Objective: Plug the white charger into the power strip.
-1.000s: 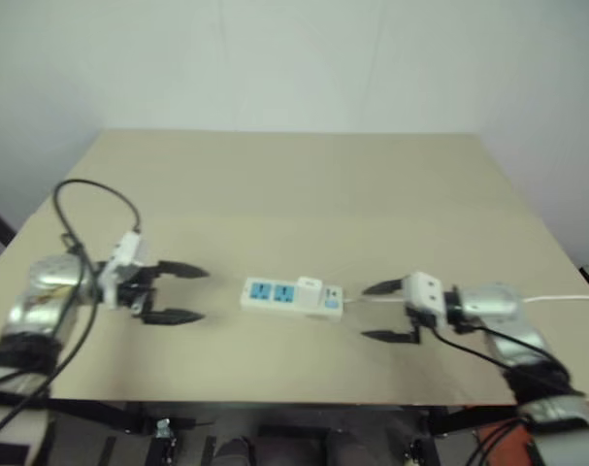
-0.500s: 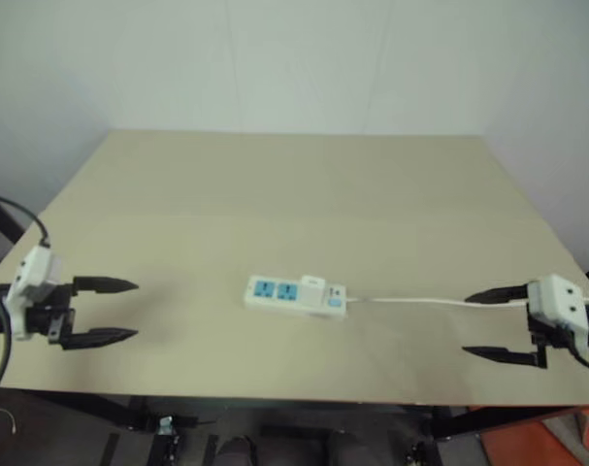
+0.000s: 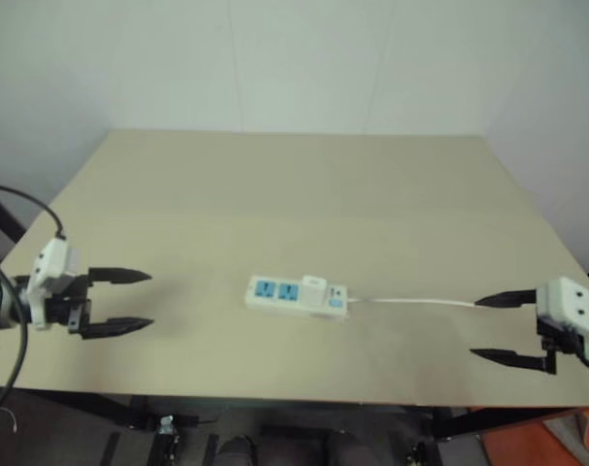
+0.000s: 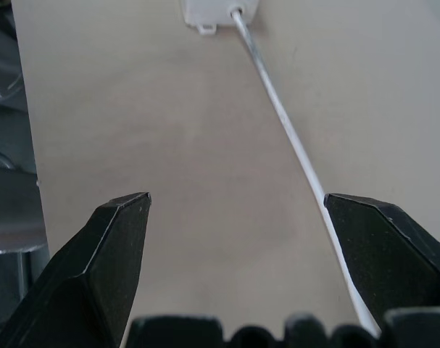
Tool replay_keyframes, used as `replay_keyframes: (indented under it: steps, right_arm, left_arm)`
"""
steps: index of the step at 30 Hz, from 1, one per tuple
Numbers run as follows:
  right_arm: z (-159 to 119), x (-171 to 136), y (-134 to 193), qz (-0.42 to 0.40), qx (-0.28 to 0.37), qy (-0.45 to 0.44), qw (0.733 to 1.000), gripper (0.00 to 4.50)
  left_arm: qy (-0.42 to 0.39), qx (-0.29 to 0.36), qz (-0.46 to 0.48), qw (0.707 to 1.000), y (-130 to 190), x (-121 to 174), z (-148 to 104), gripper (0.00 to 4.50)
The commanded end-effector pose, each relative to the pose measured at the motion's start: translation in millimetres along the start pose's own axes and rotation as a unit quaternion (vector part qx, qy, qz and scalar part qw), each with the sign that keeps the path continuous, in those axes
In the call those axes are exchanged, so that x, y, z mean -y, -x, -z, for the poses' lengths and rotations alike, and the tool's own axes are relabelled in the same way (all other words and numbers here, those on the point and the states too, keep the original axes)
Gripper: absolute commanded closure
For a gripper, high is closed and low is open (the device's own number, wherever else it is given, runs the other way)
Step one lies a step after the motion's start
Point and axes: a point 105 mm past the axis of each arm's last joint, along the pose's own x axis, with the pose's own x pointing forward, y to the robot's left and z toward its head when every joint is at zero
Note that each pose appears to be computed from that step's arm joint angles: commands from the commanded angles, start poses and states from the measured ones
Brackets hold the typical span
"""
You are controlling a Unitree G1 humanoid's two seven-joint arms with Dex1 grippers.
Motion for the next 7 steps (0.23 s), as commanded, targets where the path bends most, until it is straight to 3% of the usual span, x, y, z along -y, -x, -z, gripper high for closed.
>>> replay_keyframes:
  steps: [1,7]
  right_arm:
    - [-10.1,5.4,8.9,0.024,-0.002,0.017,1.000,0.03]
    - [-8.6,3.8,11.2,0.031,-0.005,0.017,0.999,0.03]
  left_arm:
    - [-0.016,0.004,-0.009,1.000,1.3,-6.1,-8.5,0.00]
    - [-0.017,0.006,-0.011,1.000,-2.7,-13.3,-7.3,0.00]
